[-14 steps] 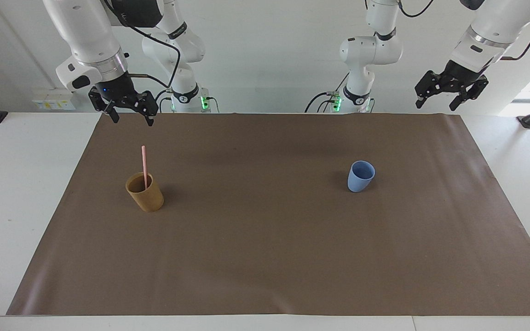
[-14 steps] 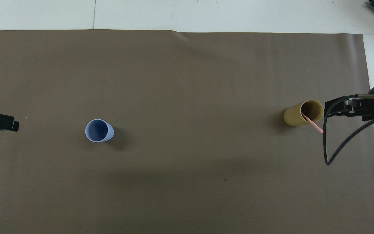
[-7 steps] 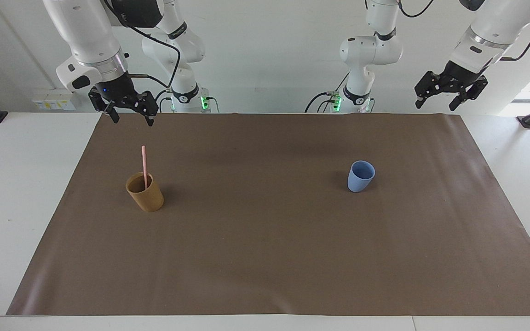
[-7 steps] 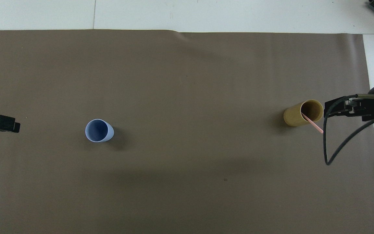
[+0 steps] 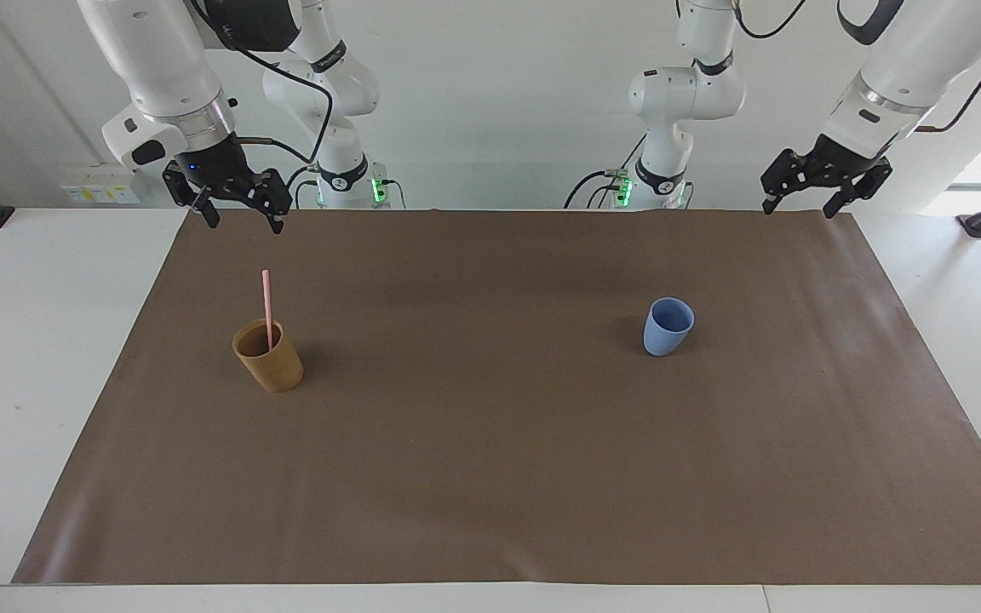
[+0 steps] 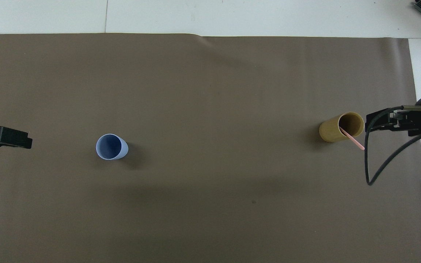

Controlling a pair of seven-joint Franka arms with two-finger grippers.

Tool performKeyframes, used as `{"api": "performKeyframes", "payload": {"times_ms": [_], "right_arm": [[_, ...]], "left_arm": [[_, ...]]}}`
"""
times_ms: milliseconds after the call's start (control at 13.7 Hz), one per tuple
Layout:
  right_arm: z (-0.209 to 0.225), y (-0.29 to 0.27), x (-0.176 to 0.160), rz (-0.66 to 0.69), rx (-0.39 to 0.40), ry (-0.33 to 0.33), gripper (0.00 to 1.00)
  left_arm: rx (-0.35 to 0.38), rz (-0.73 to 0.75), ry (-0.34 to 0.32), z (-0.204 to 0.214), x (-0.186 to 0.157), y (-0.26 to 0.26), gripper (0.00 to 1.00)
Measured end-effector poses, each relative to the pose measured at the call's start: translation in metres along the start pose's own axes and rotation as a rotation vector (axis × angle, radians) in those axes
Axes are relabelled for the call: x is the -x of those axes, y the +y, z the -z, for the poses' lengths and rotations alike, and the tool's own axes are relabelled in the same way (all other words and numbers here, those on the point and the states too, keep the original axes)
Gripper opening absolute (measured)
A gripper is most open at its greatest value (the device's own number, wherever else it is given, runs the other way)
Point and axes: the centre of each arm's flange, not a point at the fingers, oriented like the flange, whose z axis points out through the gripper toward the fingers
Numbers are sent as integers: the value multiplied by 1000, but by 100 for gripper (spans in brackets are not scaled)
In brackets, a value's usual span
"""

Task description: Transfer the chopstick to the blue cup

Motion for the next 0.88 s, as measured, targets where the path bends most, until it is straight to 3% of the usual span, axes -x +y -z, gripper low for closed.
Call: {"api": "performKeyframes", "payload": {"times_ms": [511, 877], "right_arm": [[0, 0, 0, -1, 0, 0, 100], [-1, 1, 0, -3, 0, -2, 100]], "left_arm": [[11, 73, 59, -132, -15, 23, 100], [13, 99, 27, -190, -8, 36, 100]]}}
